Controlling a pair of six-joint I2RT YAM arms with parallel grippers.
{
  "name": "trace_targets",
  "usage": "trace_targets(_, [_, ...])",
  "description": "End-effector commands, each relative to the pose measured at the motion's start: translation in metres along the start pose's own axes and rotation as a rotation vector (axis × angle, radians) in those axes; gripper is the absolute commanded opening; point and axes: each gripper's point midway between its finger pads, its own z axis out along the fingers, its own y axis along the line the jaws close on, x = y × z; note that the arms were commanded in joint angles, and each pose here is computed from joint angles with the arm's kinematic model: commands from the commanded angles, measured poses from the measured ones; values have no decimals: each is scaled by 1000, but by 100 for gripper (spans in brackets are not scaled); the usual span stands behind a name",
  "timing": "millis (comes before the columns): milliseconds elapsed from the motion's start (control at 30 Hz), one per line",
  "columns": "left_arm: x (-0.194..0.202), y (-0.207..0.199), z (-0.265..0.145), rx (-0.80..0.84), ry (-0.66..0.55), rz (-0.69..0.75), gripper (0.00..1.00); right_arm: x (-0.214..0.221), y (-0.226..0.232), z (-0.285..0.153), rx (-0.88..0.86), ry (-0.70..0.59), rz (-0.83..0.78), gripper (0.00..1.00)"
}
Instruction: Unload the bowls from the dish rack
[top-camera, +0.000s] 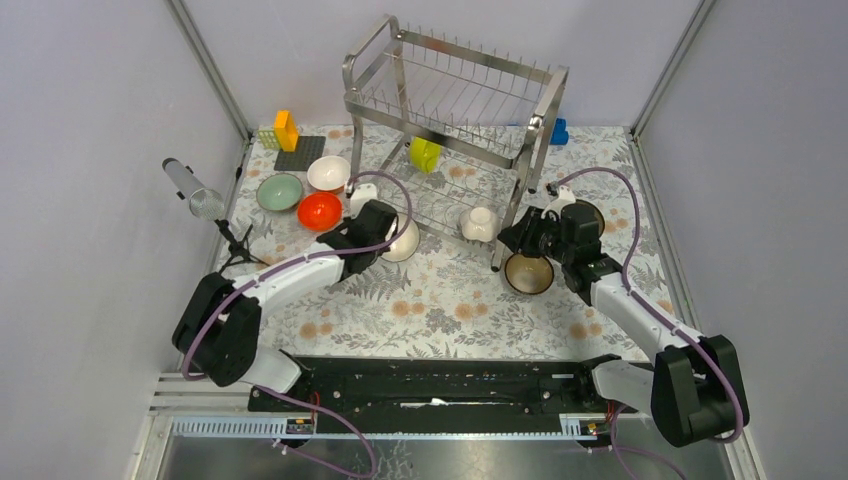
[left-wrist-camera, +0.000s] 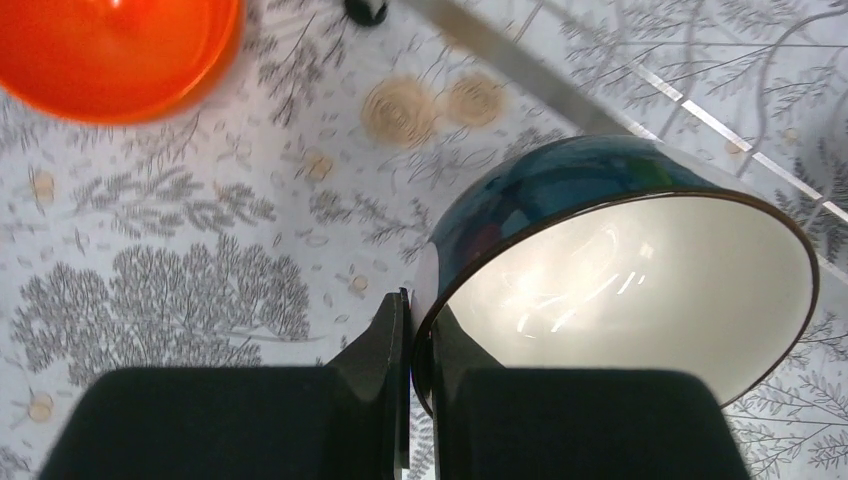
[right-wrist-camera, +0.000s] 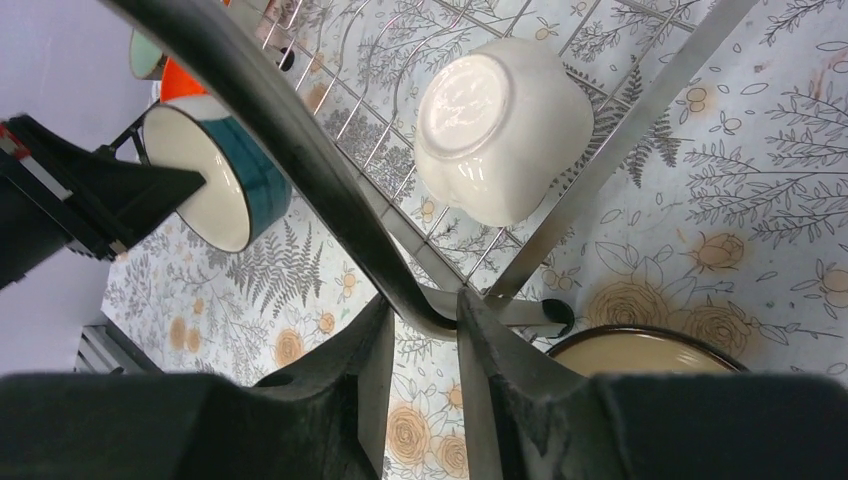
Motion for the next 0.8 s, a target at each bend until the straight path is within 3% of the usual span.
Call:
trace_targets(0, [-25,-8,-12,105,-84,-259,0,-43,12,11,-27,-150,48,28])
trace_targets(300, [-6,11,6,77,-7,-403,0,-69,-1,26,26,-293,138,26])
trace_targets(533, [-4,20,12,24,9,-462,0,-89,-7,60,47,-286,131,27])
trace_targets(633, [0,25,17,-7,32,-485,0,-92,-4,73,30,-257,126,38])
trace_targets(767, [1,32,23,-41,64,-534,0,-95,5,70,3,-241,109,66])
